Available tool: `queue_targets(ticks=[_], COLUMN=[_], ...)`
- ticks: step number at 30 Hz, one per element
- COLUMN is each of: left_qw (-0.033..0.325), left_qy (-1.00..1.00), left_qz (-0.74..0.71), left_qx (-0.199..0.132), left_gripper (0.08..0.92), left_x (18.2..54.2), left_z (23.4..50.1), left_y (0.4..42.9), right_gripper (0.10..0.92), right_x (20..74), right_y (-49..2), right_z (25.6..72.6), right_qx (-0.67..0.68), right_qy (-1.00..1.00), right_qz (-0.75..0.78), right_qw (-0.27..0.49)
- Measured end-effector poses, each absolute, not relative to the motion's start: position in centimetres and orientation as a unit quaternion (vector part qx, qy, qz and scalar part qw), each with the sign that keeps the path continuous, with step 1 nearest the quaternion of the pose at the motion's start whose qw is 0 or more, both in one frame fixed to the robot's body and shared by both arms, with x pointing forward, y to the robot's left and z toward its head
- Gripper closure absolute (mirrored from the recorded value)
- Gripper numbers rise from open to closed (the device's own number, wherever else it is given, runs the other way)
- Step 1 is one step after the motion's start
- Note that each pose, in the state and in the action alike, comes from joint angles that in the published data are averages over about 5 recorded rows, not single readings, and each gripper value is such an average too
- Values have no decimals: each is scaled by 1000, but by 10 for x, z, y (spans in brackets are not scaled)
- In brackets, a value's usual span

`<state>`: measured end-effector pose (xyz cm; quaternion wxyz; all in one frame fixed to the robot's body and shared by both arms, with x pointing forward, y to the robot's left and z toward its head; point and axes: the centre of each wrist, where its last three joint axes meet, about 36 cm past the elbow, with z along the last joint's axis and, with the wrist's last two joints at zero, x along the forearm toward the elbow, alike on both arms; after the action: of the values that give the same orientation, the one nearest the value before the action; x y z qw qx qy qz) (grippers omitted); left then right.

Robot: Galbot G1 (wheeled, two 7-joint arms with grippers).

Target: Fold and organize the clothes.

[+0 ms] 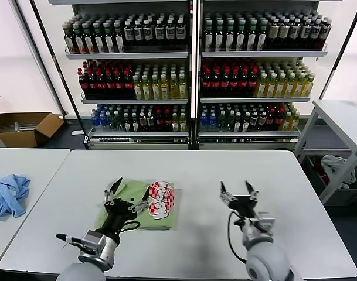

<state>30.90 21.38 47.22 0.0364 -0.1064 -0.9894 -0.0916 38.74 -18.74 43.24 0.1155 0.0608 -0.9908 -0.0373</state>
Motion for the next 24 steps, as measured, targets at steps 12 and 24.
queue_targets(ticks=[12,24], left_qw=[39,45], left_qy=[-991,-992], left_qz=[-86,-91], left_qx=[-92,-80], left_gripper=[177,177], left_x=[291,286], left_z=[467,461], left_y=[224,231], right_gripper=[200,223], right_x=[427,427], right_y=[-107,-86], right_z=[415,395], right_qx=[176,224], right_qy=[-967,-952], right_qz=[-32,-24], right_qw=[181,205])
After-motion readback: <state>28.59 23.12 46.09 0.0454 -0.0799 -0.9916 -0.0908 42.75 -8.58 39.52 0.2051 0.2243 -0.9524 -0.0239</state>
